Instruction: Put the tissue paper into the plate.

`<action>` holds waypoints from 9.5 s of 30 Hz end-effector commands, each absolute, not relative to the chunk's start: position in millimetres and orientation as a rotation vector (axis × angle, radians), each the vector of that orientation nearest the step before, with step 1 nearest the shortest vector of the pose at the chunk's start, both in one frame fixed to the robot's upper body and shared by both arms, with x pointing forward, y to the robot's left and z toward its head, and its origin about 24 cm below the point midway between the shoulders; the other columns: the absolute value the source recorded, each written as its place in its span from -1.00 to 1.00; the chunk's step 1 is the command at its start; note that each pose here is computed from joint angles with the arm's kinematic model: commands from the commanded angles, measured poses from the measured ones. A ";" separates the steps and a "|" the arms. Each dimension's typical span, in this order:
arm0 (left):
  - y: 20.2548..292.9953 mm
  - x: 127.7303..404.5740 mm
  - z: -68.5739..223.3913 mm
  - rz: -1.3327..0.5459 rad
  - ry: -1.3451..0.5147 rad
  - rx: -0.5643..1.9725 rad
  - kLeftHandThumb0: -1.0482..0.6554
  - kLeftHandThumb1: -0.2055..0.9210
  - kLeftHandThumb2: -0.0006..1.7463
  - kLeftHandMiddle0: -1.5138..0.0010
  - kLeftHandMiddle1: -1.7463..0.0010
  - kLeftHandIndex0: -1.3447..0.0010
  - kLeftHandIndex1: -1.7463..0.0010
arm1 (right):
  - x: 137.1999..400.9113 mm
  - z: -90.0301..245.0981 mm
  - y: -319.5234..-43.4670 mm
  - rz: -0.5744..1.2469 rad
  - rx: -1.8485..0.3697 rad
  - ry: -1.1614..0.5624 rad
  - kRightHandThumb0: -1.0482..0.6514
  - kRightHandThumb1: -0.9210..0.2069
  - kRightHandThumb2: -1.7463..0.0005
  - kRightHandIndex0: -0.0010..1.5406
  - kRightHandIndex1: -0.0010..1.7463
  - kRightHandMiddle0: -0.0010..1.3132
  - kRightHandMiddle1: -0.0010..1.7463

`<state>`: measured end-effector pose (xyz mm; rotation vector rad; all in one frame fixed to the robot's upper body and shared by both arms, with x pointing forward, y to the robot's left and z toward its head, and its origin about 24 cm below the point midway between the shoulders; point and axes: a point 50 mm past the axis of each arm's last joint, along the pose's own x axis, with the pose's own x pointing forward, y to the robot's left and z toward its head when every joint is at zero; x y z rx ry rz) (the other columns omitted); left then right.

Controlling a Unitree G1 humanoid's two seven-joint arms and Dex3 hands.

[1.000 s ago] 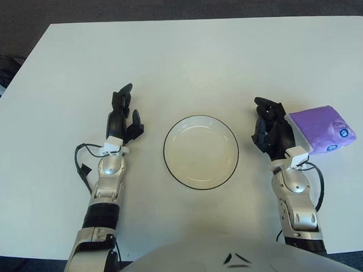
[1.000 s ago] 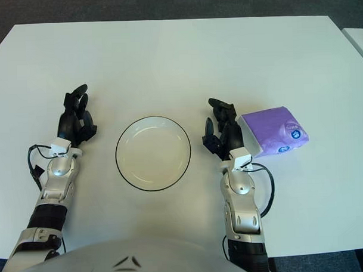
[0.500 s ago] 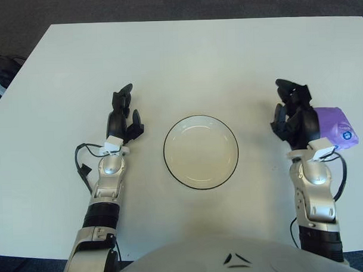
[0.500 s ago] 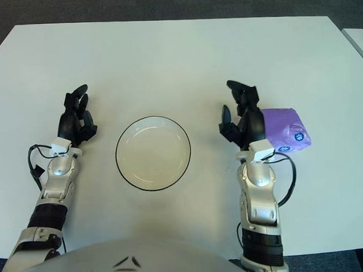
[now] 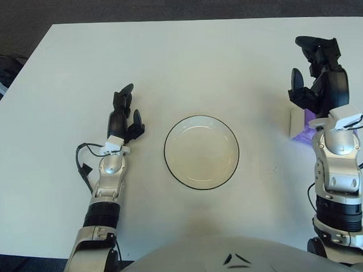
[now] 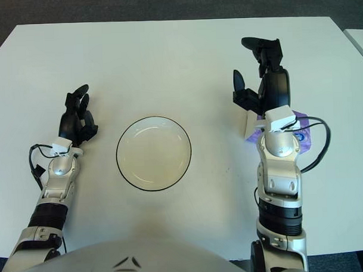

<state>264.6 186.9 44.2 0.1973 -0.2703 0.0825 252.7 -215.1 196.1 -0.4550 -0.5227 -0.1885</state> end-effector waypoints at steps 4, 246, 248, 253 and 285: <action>174.8 236.7 -11.7 0.062 -0.034 0.163 -0.58 1.00 0.01 0.63 0.98 1.00 0.17 | 260.2 232.2 -222.3 -0.202 -0.774 -0.573 -0.45 -0.92 0.28 -0.70 -0.56 -1.00 0.12; 184.9 243.0 -8.1 0.115 -0.047 0.188 -0.54 1.00 0.02 0.58 0.96 1.00 0.08 | 280.6 128.0 -261.7 -0.051 -1.312 -0.257 0.88 0.43 -0.78 0.01 1.00 0.49 1.00; 184.5 242.9 -8.7 0.115 -0.045 0.186 -0.54 1.00 0.02 0.58 0.96 1.00 0.08 | 283.4 131.0 -260.7 -0.050 -1.311 -0.282 0.88 0.43 -0.79 0.01 1.00 0.49 1.00; 183.6 242.9 -9.9 0.112 -0.042 0.180 -0.55 1.00 0.02 0.58 0.96 1.00 0.08 | 292.3 151.8 -249.2 -0.060 -1.297 -0.385 0.21 0.07 -0.47 0.48 1.00 0.56 1.00; 178.8 242.1 -11.4 0.101 -0.044 0.172 -0.59 1.00 0.00 0.59 0.96 1.00 0.08 | 302.5 221.1 -180.0 -0.097 -0.977 -0.750 0.00 0.05 -0.42 0.76 1.00 0.67 1.00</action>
